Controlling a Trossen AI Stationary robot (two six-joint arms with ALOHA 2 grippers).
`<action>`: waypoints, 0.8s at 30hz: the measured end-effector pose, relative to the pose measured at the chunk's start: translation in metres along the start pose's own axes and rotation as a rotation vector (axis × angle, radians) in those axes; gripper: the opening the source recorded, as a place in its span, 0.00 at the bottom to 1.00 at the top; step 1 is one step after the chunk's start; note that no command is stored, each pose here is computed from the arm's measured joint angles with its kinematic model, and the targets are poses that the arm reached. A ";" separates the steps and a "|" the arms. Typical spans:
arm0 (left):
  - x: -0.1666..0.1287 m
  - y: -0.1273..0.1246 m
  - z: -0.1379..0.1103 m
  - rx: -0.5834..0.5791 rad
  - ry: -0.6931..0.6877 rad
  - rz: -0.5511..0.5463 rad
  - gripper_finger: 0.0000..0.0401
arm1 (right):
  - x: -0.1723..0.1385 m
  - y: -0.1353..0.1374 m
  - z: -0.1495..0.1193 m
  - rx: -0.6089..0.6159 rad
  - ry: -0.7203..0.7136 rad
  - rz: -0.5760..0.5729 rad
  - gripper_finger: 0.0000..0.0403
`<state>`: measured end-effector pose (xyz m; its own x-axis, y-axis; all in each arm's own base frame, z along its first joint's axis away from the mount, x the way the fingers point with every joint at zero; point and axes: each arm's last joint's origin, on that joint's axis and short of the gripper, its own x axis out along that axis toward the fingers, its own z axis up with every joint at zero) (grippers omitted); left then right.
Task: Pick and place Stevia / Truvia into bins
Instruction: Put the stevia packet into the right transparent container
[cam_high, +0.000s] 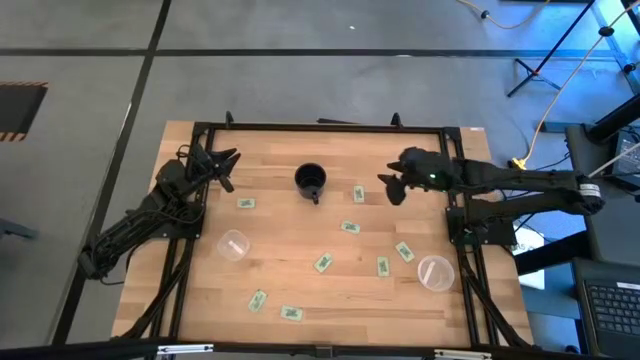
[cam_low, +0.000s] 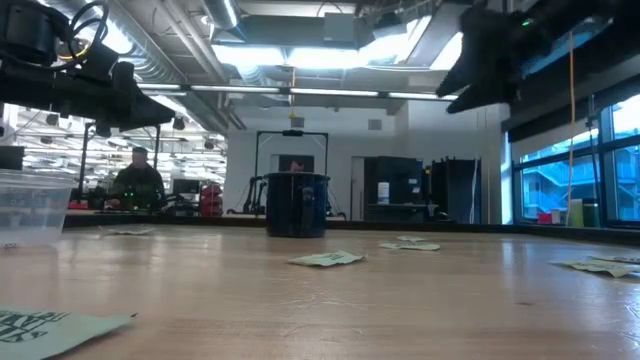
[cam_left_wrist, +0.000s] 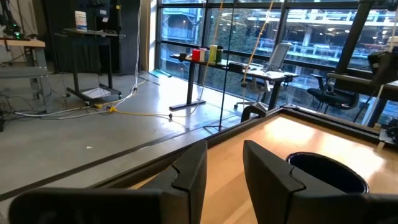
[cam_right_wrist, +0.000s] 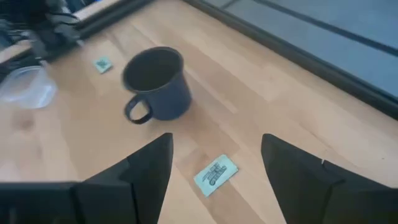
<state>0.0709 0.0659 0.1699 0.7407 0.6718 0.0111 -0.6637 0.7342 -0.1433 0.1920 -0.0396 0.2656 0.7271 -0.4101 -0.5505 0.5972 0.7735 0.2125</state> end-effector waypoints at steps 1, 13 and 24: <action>0.000 0.000 0.000 0.000 0.000 0.000 0.25 | 0.006 0.001 0.001 0.009 0.016 -0.011 0.61; 0.000 0.000 0.000 0.000 -0.001 0.000 0.25 | 0.092 -0.025 -0.012 0.180 0.272 -0.120 0.61; 0.000 0.000 0.000 0.000 -0.003 -0.001 0.25 | 0.137 -0.040 -0.032 0.178 0.393 -0.092 0.61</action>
<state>0.0709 0.0659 0.1702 0.7408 0.6716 0.0144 -0.6632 0.7345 -0.1436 0.2572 -0.1111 0.1564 0.5045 -0.2315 -0.8318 0.7274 0.6330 0.2650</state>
